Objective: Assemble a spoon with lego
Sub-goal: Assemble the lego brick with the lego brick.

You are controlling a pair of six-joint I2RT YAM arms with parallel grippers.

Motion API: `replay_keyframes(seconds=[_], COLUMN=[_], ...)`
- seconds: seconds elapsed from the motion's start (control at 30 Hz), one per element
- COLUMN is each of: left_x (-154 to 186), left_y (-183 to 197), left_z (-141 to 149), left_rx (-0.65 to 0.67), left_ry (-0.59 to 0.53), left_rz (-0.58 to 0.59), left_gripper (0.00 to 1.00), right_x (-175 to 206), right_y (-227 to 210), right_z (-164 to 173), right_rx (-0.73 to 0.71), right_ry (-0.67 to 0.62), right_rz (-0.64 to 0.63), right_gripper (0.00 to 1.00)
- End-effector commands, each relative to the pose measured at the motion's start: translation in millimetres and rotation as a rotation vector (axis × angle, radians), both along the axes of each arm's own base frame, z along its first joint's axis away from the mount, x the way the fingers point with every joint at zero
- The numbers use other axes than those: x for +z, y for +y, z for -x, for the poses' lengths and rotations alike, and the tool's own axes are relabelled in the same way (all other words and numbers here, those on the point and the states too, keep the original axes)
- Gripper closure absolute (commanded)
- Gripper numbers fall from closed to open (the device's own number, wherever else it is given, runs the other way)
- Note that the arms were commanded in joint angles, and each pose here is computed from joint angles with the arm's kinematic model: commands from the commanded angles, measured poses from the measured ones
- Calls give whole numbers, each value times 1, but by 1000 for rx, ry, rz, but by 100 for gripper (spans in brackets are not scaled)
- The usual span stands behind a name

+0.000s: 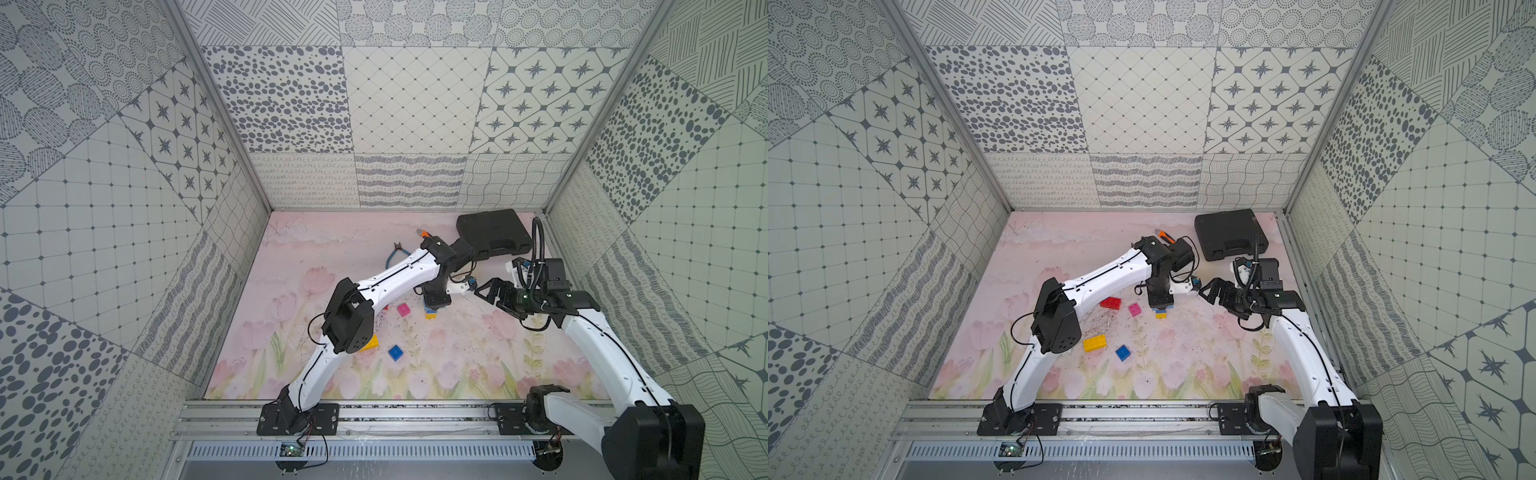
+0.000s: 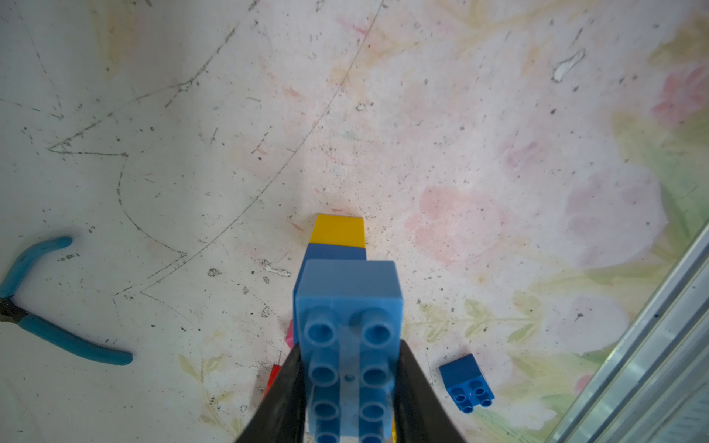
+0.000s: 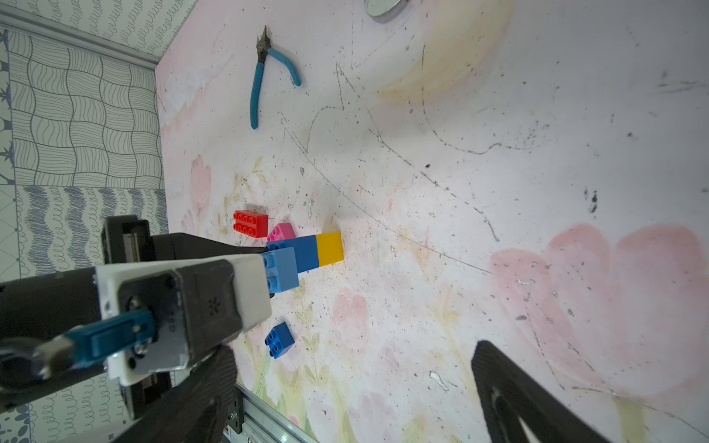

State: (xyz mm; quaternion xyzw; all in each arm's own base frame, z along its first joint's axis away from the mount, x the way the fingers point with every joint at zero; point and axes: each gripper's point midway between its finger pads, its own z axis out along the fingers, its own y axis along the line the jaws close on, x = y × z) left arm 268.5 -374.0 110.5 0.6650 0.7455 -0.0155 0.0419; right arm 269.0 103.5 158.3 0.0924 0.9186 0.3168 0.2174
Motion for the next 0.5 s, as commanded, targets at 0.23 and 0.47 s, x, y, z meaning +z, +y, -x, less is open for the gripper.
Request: replay_keyframes(seconds=[0.23,0.47], left_x=[11,9], left_y=[12,9], left_z=[-2,-1], left_rx=[-22,-36], left_ry=[8,21], left_rz=[-5,7], left_gripper=[80,80], right_x=[6,4], right_y=[0,0], right_z=[-4,-4], right_rx=[18,20], right_ry=[-52,-49], right_rz=[3,6], right_gripper=[2,2])
